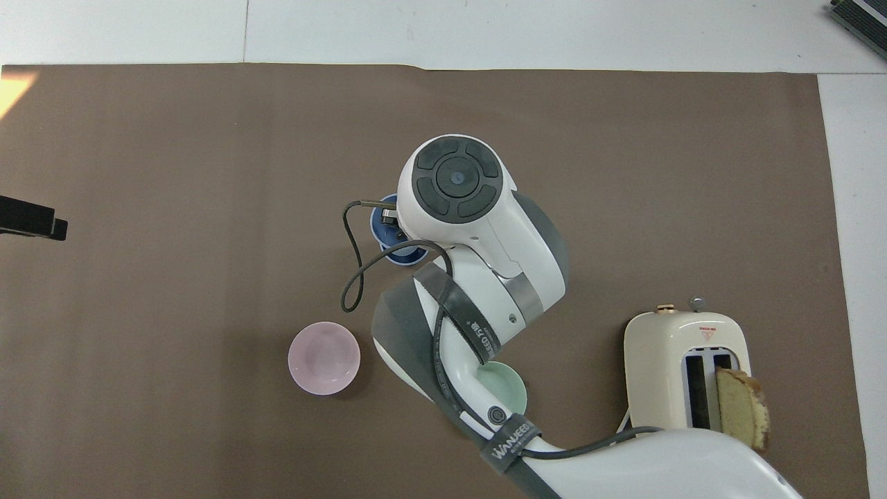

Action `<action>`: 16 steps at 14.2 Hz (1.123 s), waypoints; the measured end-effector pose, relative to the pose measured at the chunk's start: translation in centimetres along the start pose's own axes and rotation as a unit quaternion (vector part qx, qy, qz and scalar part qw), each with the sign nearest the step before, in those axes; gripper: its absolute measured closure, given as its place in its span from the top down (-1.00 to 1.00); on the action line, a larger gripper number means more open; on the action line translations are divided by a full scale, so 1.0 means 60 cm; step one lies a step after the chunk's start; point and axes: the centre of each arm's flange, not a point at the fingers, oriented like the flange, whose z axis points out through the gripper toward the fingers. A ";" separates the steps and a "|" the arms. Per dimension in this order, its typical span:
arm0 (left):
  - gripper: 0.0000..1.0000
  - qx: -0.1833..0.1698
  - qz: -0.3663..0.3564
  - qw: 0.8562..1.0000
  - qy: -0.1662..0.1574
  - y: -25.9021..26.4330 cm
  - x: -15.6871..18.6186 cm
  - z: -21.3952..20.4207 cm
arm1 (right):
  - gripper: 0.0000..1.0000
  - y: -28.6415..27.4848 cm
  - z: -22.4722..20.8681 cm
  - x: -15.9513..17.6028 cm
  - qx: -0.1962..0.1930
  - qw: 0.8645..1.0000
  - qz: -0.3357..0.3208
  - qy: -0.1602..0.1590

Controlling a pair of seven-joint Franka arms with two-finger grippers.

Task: Stack blue cups with both arms

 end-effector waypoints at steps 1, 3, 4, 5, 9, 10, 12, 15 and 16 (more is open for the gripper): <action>1.00 0.000 0.000 1.000 0.000 0.000 0.000 0.000 | -0.89 -0.002 0.004 0.002 0.003 1.000 0.000 0.002; 1.00 0.000 0.000 1.000 0.000 0.000 0.000 0.000 | -0.89 -0.002 0.012 0.003 0.002 1.000 0.000 0.001; 1.00 0.000 0.000 1.000 0.000 0.000 0.000 0.000 | -0.89 -0.001 0.016 0.002 0.001 1.000 0.000 0.000; 1.00 0.000 0.000 1.000 0.000 0.000 0.000 0.000 | -0.89 -0.001 0.020 0.002 -0.001 1.000 0.001 -0.002; 1.00 0.000 0.000 1.000 0.000 0.000 0.000 0.000 | -0.82 0.005 0.055 0.001 -0.007 1.000 0.004 -0.008; 1.00 0.000 0.000 1.000 0.000 0.000 0.000 0.000 | -0.67 0.008 0.062 0.003 -0.009 1.000 0.006 -0.007; 1.00 0.000 0.000 1.000 0.000 0.000 0.000 0.000 | -0.23 0.013 0.066 0.008 -0.012 1.000 0.007 -0.003; 1.00 0.000 0.000 1.000 0.000 0.000 0.000 0.000 | 0.46 0.017 0.066 0.011 -0.017 1.000 0.006 0.001; 1.00 0.000 0.000 1.000 0.000 0.000 0.000 0.000 | 0.66 0.020 0.063 0.013 -0.019 1.000 0.007 0.001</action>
